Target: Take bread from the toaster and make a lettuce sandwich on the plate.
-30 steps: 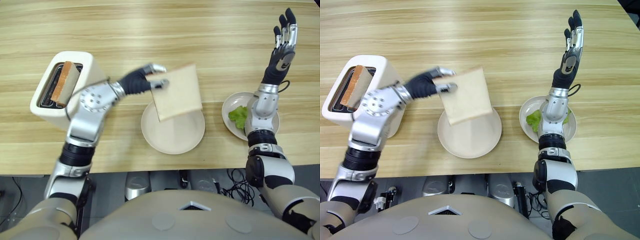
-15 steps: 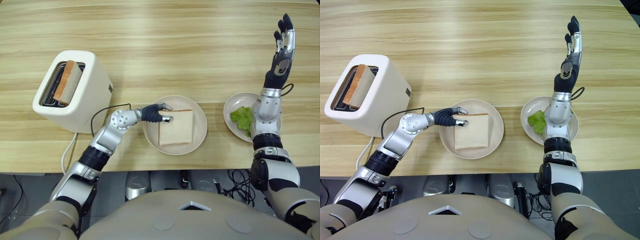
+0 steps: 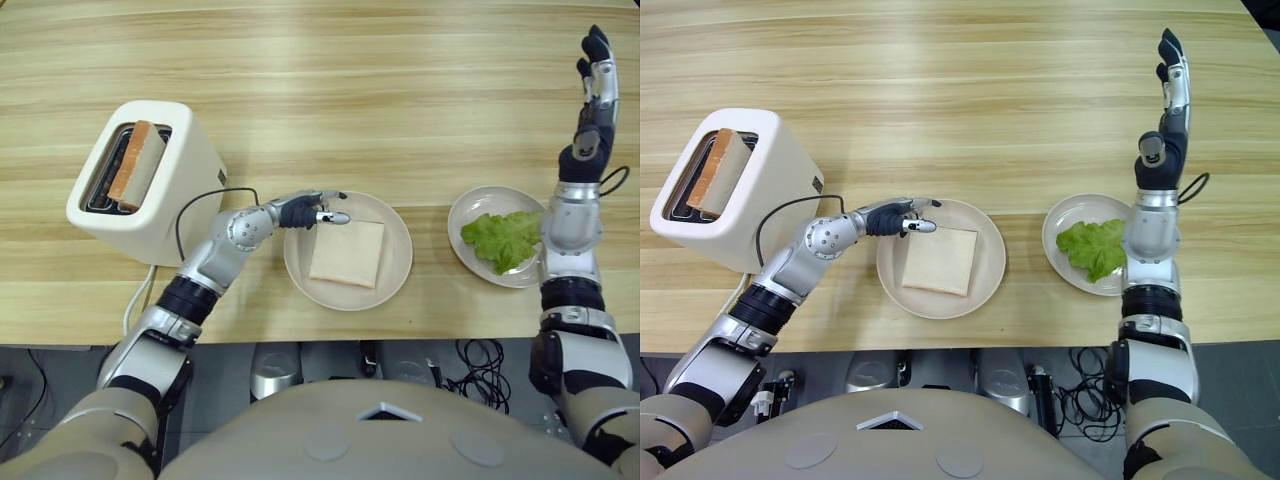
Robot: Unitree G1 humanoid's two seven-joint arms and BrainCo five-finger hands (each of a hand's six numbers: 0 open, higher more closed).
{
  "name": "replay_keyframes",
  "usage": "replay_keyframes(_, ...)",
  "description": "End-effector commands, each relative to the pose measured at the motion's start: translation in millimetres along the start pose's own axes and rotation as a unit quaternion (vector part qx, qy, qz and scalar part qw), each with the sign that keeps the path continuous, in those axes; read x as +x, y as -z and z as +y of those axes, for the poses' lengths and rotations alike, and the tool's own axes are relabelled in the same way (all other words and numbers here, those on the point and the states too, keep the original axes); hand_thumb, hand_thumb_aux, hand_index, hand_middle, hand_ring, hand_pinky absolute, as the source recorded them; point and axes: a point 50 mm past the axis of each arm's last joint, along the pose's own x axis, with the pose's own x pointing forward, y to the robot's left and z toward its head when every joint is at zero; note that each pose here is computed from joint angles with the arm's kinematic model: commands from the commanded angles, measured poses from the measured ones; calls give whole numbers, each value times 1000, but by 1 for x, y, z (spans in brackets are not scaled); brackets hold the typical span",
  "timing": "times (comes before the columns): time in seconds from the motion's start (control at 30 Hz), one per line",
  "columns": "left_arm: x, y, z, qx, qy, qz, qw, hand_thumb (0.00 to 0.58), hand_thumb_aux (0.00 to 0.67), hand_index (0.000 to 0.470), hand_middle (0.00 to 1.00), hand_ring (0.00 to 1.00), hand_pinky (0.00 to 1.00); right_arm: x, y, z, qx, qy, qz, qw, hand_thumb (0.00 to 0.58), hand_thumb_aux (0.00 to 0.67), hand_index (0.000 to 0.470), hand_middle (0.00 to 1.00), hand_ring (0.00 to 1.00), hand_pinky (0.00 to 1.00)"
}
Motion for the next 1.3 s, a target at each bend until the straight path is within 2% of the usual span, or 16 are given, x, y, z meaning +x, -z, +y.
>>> replay_keyframes(0.03, -11, -3, 11, 15, -17, 0, 1000, 0, 0, 0, 0, 0, 0, -10, 0, -16, -34, -17, 0, 999, 0, 0, 0, 0, 0, 0)
replay_keyframes(0.17, -21, -13, 8, 31, -18, -11, 999, 0, 0, 0, 0, 0, 0, -28, 3, -24, -144, -98, 3, 985, 0, 0, 0, 0, 0, 0)
replay_keyframes(0.33, -30, -17, -4, 37, -2, -3, 999, 0, 0, 0, 0, 0, 0, -58, 18, -27, -266, -188, 19, 945, 0, 0, 0, 0, 0, 0)
replay_keyframes(0.47, -33, -19, -10, 31, -7, -2, 1000, 0, 0, 0, 0, 0, 0, -84, 32, -22, -371, -276, -9, 887, 0, 0, 0, 0, 0, 0)
replay_keyframes(0.57, -36, -22, -2, 4, -52, -13, 999, 0, 0, 0, 0, 0, 0, -100, 42, -20, -436, -332, -48, 835, 0, 0, 0, 0, 0, 0)
replay_keyframes(0.67, -39, -22, 0, -23, -82, -17, 996, 0, 0, 0, 0, 0, 0, -111, 50, -22, -463, -352, -57, 811, 0, 0, 0, 0, 0, 0)
replay_keyframes(0.77, -38, -18, -2, -38, -91, -11, 995, 0, 0, 0, 0, 0, 0, -118, 56, -24, -474, -365, -51, 800, 0, 0, 0, 0, 0, 0)
replay_keyframes(1.07, -36, -11, -11, -35, -89, 1, 995, 0, 0, 0, 0, 0, 0, -123, 61, -25, -480, -369, -39, 795, 0, 0, 0, 0, 0, 0)
replay_keyframes(1.1, -35, -10, -11, -34, -90, 1, 995, 0, 0, 0, 0, 0, 0, -124, 62, -25, -480, -370, -39, 795, 27, 16, 11, 0, 0, 0)
replay_keyframes(1.13, -35, -10, -11, -34, -90, 1, 995, 0, 0, 0, 0, 0, 0, -125, 62, -26, -480, -372, -38, 794, 216, 139, 96, 0, 0, 0)
replay_keyframes(1.2, -35, -11, -10, -34, -92, -1, 995, 0, 0, 0, 0, 0, 0, -128, 63, -26, -479, -377, -35, 792, 413, 310, 213, 0, 0, 0)
replay_keyframes(1.23, -35, -11, -10, -34, -93, -1, 995, 0, 0, 0, 0, 0, 0, -129, 63, -25, -478, -380, -34, 791, 443, 344, 236, 0, 0, 0)
replay_keyframes(1.3, -34, -10, -9, -33, -97, -2, 995, 0, 0, 0, 0, 0, 0, -130, 63, -24, -477, -384, -34, 790, 454, 357, 245, 0, 0, 0)
